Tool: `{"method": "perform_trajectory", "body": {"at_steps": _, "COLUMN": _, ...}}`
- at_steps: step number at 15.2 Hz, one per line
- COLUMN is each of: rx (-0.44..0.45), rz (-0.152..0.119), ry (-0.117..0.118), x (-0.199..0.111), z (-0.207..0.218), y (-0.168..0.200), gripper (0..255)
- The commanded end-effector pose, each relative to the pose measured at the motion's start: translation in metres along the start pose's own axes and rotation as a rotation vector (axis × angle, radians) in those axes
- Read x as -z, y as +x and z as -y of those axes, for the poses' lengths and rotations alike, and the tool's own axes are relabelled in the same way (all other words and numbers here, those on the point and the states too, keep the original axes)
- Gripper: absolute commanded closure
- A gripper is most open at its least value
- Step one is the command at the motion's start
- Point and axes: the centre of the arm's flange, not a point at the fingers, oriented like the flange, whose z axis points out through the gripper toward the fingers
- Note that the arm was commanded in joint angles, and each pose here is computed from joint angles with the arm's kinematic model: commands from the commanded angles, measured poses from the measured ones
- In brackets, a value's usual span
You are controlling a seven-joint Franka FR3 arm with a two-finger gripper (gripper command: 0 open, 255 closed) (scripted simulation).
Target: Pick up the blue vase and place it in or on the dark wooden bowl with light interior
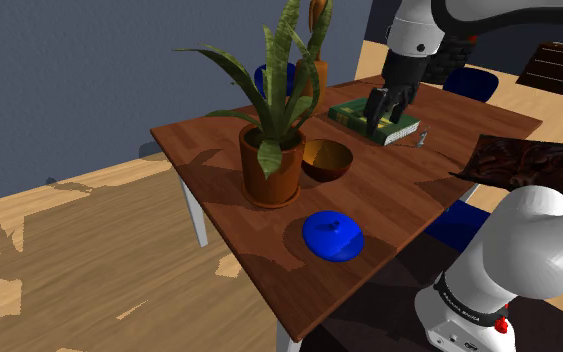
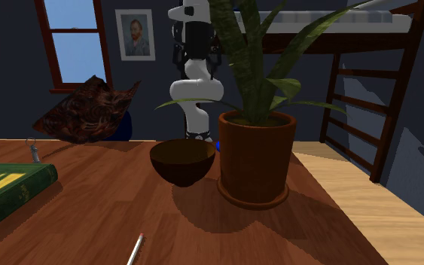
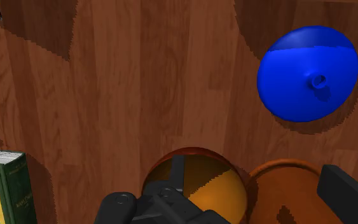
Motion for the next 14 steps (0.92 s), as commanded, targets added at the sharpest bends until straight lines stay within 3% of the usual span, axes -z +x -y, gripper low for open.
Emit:
{"method": "perform_trajectory", "body": {"at_steps": 1, "rx": 0.0, "rz": 0.0, "ry": 0.0, "x": 0.0, "z": 0.0, "y": 0.0, "gripper": 0}}
{"method": "perform_trajectory", "body": {"at_steps": 14, "rx": 0.028, "rz": -0.043, "ry": -0.02, "x": -0.116, "z": 0.12, "y": -0.054, "gripper": 0}}
